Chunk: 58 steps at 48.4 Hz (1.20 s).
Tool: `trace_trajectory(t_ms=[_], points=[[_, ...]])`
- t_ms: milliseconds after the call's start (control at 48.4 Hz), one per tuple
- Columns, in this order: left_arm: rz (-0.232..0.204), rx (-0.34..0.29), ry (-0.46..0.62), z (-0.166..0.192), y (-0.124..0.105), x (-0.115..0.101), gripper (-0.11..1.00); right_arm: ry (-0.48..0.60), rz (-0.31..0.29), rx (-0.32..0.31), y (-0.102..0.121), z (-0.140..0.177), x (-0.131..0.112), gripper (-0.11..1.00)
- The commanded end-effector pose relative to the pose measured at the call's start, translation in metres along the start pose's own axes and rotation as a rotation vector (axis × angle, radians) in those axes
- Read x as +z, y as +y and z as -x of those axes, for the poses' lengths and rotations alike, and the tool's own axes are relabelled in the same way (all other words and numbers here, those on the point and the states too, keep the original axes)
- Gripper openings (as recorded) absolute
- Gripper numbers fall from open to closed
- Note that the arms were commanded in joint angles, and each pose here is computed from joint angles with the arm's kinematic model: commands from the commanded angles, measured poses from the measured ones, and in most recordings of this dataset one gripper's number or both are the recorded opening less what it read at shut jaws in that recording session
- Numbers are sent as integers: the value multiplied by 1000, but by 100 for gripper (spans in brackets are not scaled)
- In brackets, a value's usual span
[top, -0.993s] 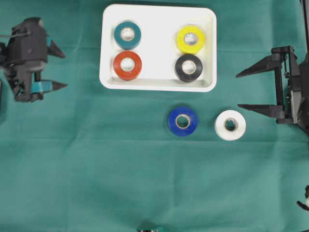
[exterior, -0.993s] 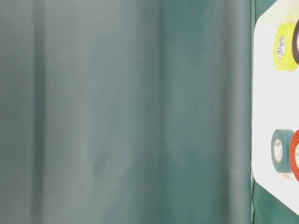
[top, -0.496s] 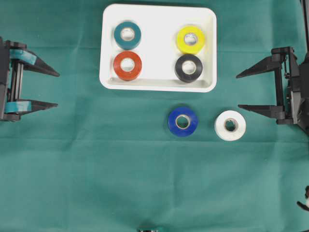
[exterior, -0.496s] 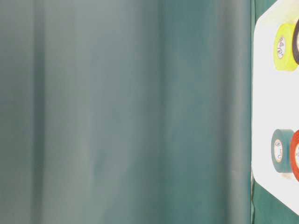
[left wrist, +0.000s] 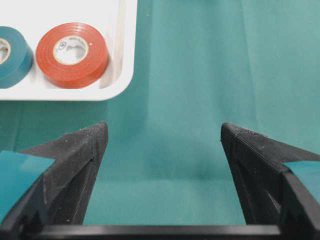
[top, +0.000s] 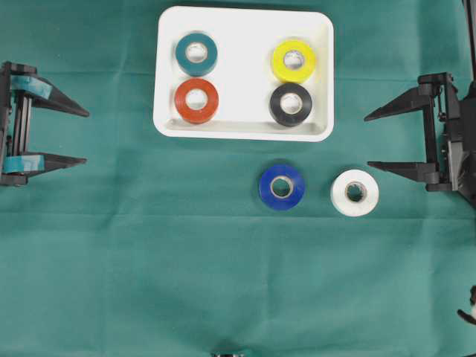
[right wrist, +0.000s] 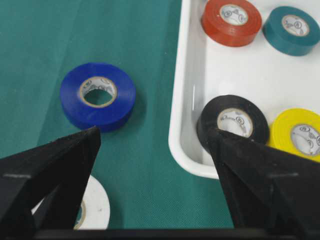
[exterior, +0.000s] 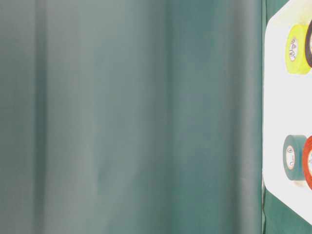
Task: Put the tape alternately from left to right into the white case.
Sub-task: 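Move the right gripper over the white roll and lower into its hole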
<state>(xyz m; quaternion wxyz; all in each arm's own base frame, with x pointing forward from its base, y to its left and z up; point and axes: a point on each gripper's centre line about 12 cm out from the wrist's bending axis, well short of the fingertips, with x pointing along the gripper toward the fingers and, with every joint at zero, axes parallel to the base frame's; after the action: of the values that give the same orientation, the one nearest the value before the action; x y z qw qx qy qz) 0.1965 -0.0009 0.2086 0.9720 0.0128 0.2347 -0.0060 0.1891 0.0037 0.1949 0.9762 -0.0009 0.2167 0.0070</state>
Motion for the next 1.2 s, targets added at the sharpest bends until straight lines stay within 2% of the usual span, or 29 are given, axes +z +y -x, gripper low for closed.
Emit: trace_trajectory(t_ms=[0, 186, 372, 703, 848, 993, 1179], points=[[-3, -2, -15, 0, 0, 4, 90, -20, 10, 28, 5, 0, 3, 59], [-4, 0, -20, 0, 0, 4, 90, -19, 37, 95, 18, 2, -5, 59], [-3, -2, -23, 0, 0, 4, 90, -49, 54, 140, 27, 8, -3, 59], [-2, 0, -23, 0, 0, 4, 89, -22, 59, 145, 29, 1, 1, 59], [-2, 0, -23, 0, 0, 4, 90, 52, 56, 128, 30, -11, 4, 59], [-1, -2, -22, 0, 0, 3, 90, 177, 46, 117, 34, -21, 2, 59], [-1, -2, -20, 0, 0, 3, 90, 378, -17, 93, 44, -25, -3, 59]])
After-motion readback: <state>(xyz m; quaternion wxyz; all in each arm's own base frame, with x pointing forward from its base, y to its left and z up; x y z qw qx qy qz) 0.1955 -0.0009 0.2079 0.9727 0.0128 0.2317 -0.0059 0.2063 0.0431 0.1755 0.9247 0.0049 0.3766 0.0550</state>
